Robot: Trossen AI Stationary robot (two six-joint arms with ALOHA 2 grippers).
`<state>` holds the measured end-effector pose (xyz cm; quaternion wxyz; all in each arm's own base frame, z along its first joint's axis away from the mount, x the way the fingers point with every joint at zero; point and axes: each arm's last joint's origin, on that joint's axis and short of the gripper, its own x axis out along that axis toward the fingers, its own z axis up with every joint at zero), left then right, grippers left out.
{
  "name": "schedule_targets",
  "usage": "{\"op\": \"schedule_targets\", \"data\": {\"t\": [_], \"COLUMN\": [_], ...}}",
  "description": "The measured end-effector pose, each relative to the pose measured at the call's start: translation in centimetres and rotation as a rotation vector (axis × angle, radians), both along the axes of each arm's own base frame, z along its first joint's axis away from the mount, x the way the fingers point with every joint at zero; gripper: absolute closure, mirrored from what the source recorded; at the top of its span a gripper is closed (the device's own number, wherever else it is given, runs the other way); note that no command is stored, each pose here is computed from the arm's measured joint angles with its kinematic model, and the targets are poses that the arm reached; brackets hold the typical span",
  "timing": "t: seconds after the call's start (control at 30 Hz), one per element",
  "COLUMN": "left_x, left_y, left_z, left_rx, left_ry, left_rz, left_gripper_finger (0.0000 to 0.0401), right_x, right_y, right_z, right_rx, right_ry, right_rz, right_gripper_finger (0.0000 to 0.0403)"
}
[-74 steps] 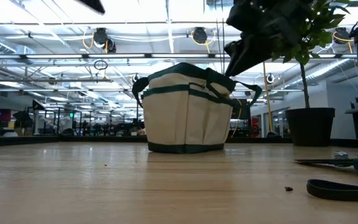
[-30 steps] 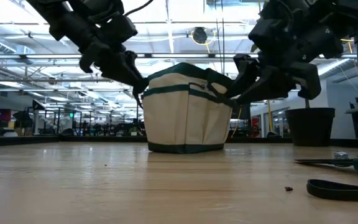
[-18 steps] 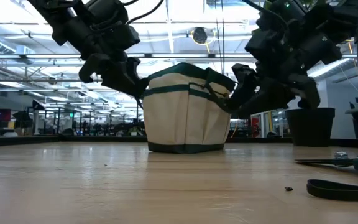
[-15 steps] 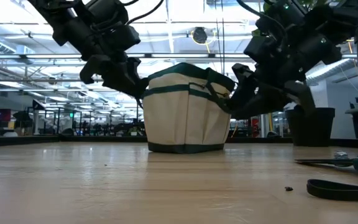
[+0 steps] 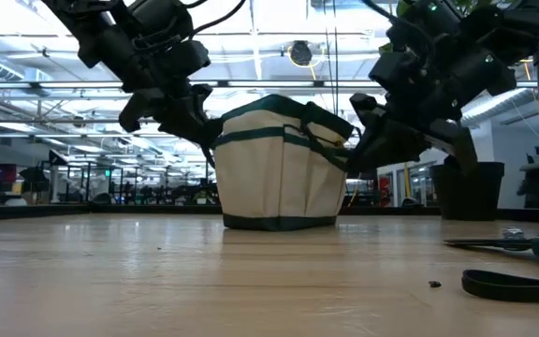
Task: Pick & Place Garden tools in Gardening bag
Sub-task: Adjust the green gardening bag
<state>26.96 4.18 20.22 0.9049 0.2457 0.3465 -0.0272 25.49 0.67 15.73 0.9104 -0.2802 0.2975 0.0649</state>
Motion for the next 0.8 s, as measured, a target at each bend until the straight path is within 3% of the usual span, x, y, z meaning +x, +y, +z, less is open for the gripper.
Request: {"op": "schedule_targets", "data": {"t": [0.2,0.33,0.57,0.67,0.8], "left_x": [-0.5,-1.1,-1.7,-1.7,-1.8], "left_y": [-1.0,-2.1,-3.7,-4.0,-4.2], "left_z": [0.9,2.5,6.0,6.7,5.9], "left_rx": [0.097,0.232,0.461,0.462,0.439], "left_ry": [-0.002,-0.049,-0.24,-0.299,-0.234], "left_rz": [-0.02,-0.032,-0.061,-0.092,-0.112], "left_gripper_finger": [0.039,0.0395,0.0394,0.0393,0.0391], "right_x": [-0.6,-1.4,-2.7,-3.1,-3.0], "right_y": [0.8,1.0,0.9,1.0,1.2], "right_z": [1.9,4.2,9.1,10.4,10.5], "right_rx": [-0.019,-0.07,-0.211,-0.23,-0.193], "right_ry": [-0.081,-0.18,-0.504,-0.612,-0.624], "right_rz": [0.046,0.026,0.01,0.063,0.125], "right_gripper_finger": [0.0398,0.04,0.0401,0.0401,0.0402]}}
